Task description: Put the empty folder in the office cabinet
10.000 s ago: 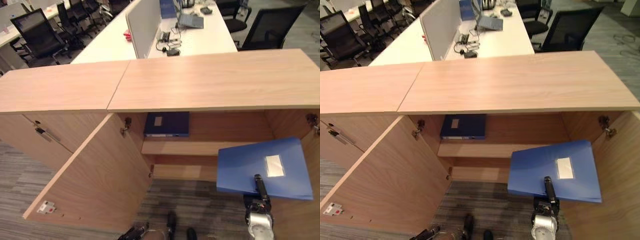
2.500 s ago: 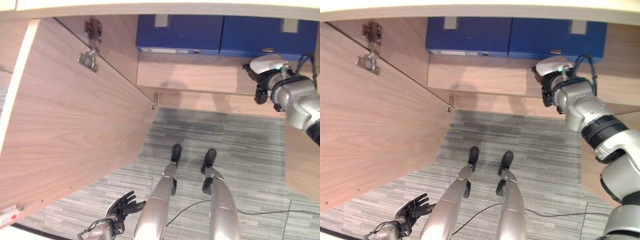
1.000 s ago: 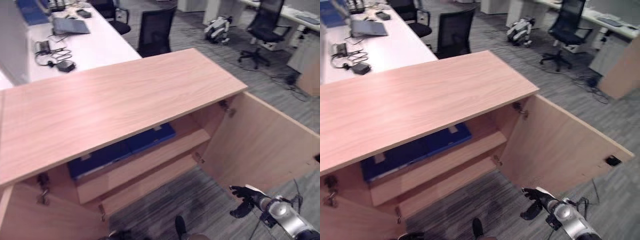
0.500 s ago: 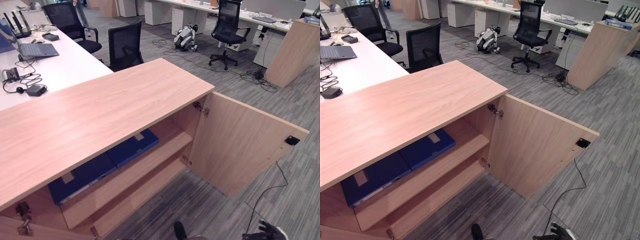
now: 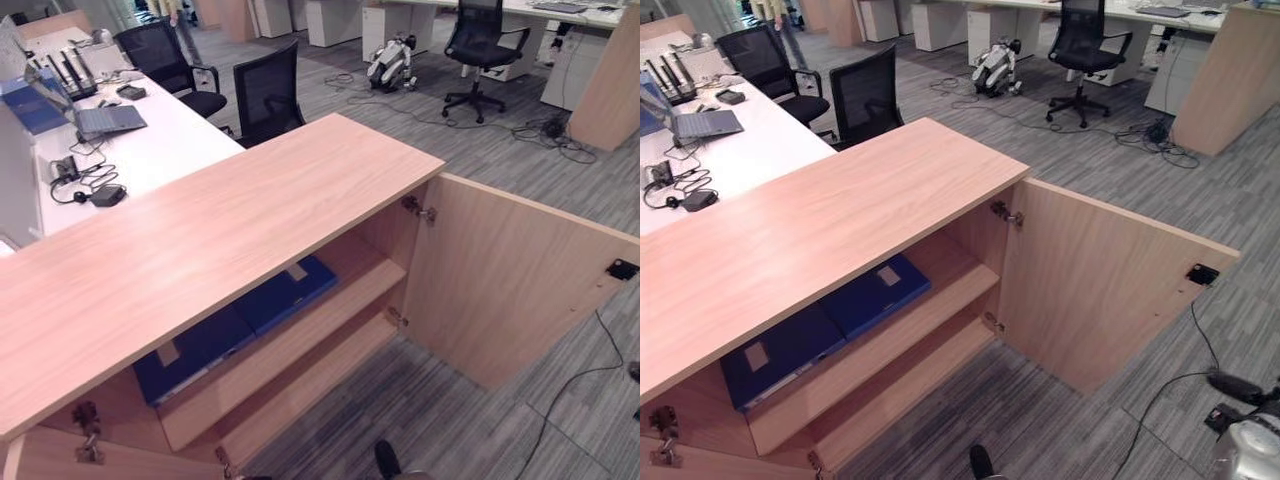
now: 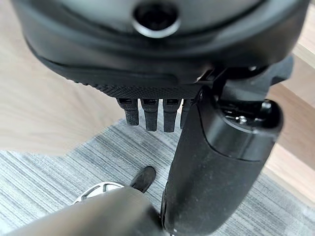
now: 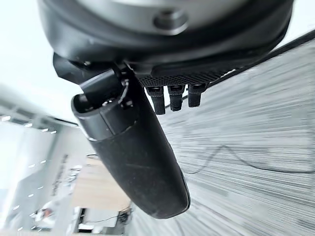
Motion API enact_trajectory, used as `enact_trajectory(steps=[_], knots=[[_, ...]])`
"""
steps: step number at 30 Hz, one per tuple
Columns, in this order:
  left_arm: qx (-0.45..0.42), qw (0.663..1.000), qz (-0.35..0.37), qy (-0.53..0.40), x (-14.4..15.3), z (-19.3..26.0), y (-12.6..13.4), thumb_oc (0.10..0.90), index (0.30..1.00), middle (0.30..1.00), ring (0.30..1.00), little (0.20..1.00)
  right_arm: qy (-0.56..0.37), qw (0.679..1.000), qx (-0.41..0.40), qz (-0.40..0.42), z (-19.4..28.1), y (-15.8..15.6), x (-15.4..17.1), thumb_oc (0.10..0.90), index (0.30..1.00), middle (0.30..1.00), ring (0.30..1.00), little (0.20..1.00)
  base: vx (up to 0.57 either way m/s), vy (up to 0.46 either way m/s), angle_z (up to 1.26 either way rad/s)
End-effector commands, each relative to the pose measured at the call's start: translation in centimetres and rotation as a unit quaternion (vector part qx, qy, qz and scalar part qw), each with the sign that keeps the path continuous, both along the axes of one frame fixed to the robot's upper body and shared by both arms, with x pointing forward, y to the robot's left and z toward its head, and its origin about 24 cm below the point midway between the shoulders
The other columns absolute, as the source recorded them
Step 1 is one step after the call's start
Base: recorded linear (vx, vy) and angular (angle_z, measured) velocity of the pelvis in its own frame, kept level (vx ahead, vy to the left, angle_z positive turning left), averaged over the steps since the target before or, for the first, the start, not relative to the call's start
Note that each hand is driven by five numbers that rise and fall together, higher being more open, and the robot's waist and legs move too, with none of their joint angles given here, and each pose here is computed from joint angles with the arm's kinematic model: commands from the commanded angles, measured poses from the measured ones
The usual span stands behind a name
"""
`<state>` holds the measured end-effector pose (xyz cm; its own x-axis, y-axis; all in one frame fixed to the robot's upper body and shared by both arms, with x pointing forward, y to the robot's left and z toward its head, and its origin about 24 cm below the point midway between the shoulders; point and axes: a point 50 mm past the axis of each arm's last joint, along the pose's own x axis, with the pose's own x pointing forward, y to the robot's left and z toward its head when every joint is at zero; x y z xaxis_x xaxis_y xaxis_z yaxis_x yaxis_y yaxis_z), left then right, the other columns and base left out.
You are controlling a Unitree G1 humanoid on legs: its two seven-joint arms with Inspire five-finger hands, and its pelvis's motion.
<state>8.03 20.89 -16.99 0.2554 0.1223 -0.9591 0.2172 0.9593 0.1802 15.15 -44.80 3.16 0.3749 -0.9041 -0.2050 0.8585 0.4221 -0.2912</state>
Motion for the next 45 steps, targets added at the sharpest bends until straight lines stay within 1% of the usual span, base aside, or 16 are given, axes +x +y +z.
enact_trajectory(steps=[1, 8, 12, 13, 15, 22, 24, 28, 30, 31, 35, 37, 40, 43, 44, 45], knots=[[0.033, 0.999, -0.006, -0.007, 1.1, 0.4, 1.5, 0.8, 0.9, 0.9, 0.9, 0.9, -0.078, 0.995, -0.053, -0.022, 3.2, -0.9, 0.9, 0.8, 0.9, 0.9, 0.9, 0.9, -0.07, 0.038, 0.27], [0.045, 0.999, -0.011, -0.008, 1.5, 0.7, 2.2, 0.8, 0.9, 0.9, 0.9, 0.9, -0.061, 0.997, -0.047, 0.005, 2.0, 0.4, 0.8, 0.8, 0.9, 0.9, 0.9, 0.9, -0.1, 0.074, 0.19], [0.07, 0.997, -0.003, 0.017, 0.0, 0.8, 3.9, 0.8, 0.9, 0.9, 0.9, 0.9, -0.064, 0.997, -0.045, 0.02, 1.3, 1.4, 0.7, 0.8, 0.9, 0.9, 0.9, 0.9, -0.12, 0.054, -0.09], [0.081, 0.996, 0.008, 0.034, -1.2, 0.8, 4.7, 0.8, 0.9, 0.9, 0.9, 0.9, -0.069, 0.996, -0.046, 0.013, 1.5, 1.3, 0.5, 0.8, 0.9, 0.9, 0.9, 0.9, -0.04, -0.038, -0.22], [0.086, 0.995, 0.028, 0.038, -1.7, 0.9, 5.3, 0.8, 0.9, 0.9, 0.9, 0.9, -0.075, 0.996, -0.053, 0.005, 2.0, 0.8, 0.3, 0.8, 0.9, 0.9, 0.9, 0.9, -0.01, -0.085, -0.2], [0.09, 0.992, 0.077, 0.042, -2.9, 0.8, 5.7, 0.8, 0.9, 0.9, 0.9, 0.9, -0.088, 0.994, -0.067, 0.01, 3.2, 0.6, 1.0, 0.8, 0.9, 0.9, 0.9, 0.9, 0.07, -0.112, -0.26], [0.096, 0.988, 0.105, 0.054, -4.2, 0.9, 6.3, 0.8, 0.9, 0.9, 0.9, 0.9, -0.09, 0.993, -0.076, 0.018, 3.9, 0.4, 1.3, 0.8, 0.9, 0.9, 0.9, 0.9, 0.2, -0.244, -0.46], [0.086, 0.986, 0.136, 0.035, -3.6, 0.8, 6.0, 0.8, 0.9, 0.9, 0.9, 0.9, -0.085, 0.993, -0.078, 0.024, 3.9, 0.3, 0.7, 0.8, 0.9, 0.9, 0.9, 0.9, 0.2, -0.261, -0.03], [0.076, 0.989, 0.127, 0.026, -3.0, 0.8, 5.6, 0.8, 0.9, 0.9, 0.9, 0.9, -0.09, 0.992, -0.084, 0.026, 4.3, 0.0, 0.6, 0.8, 0.9, 0.9, 0.9, 0.9, 0.25, -0.293, 0.08], [0.061, 0.993, 0.097, 0.012, -1.7, 0.7, 4.7, 0.8, 0.9, 0.9, 0.9, 0.9, -0.091, 0.99, -0.102, 0.033, 5.5, -0.5, 0.7, 0.8, 0.9, 0.9, 0.9, 0.9, 0.24, -0.273, 0.13], [0.05, 0.997, 0.067, 0.0, -0.7, 0.7, 3.9, 0.8, 0.9, 0.9, 0.9, 0.9, -0.087, 0.988, -0.118, 0.048, 6.5, -0.9, 1.1, 0.8, 0.9, 0.9, 0.9, 0.9, 0.15, -0.171, 0.1], [0.039, 0.998, 0.042, -0.02, 0.7, 0.8, 3.2, 0.8, 0.9, 0.9, 0.9, 0.9, -0.088, 0.984, -0.14, 0.072, 7.9, -1.0, 2.0, 0.8, 0.9, 0.9, 0.9, 0.9, 0.15, -0.161, 0.04], [0.028, 0.998, 0.039, -0.038, 1.6, 1.0, 2.9, 0.8, 0.9, 0.9, 0.9, 0.9, -0.089, 0.978, -0.155, 0.103, 9.1, -0.7, 3.4, 0.8, 0.9, 0.9, 0.9, 0.9, 0.1, -0.123, -0.01], [0.021, 0.998, 0.039, -0.036, 1.3, 0.9, 2.8, 0.8, 0.9, 0.9, 0.9, 0.9, -0.087, 0.969, -0.169, 0.156, 10.3, 0.1, 5.2, 0.8, 0.9, 0.9, 0.9, 0.9, 0.07, -0.11, -0.02], [0.028, 0.999, 0.03, -0.011, -0.3, 0.7, 3.3, 0.8, 0.9, 0.9, 0.9, 0.9, -0.075, 0.952, -0.178, 0.235, 11.0, 1.7, 7.0, 0.8, 0.9, 0.9, 0.9, 0.9, 0.08, -0.116, 0.01], [0.028, 0.999, 0.03, -0.011, -0.3, 0.7, 3.3, 0.8, 0.9, 0.9, 0.9, 0.9, -0.075, 0.952, -0.178, 0.236, 11.0, 1.7, 7.0, 0.8, 0.9, 0.9, 0.9, 0.9, 0.07, -0.102, 0.03]])
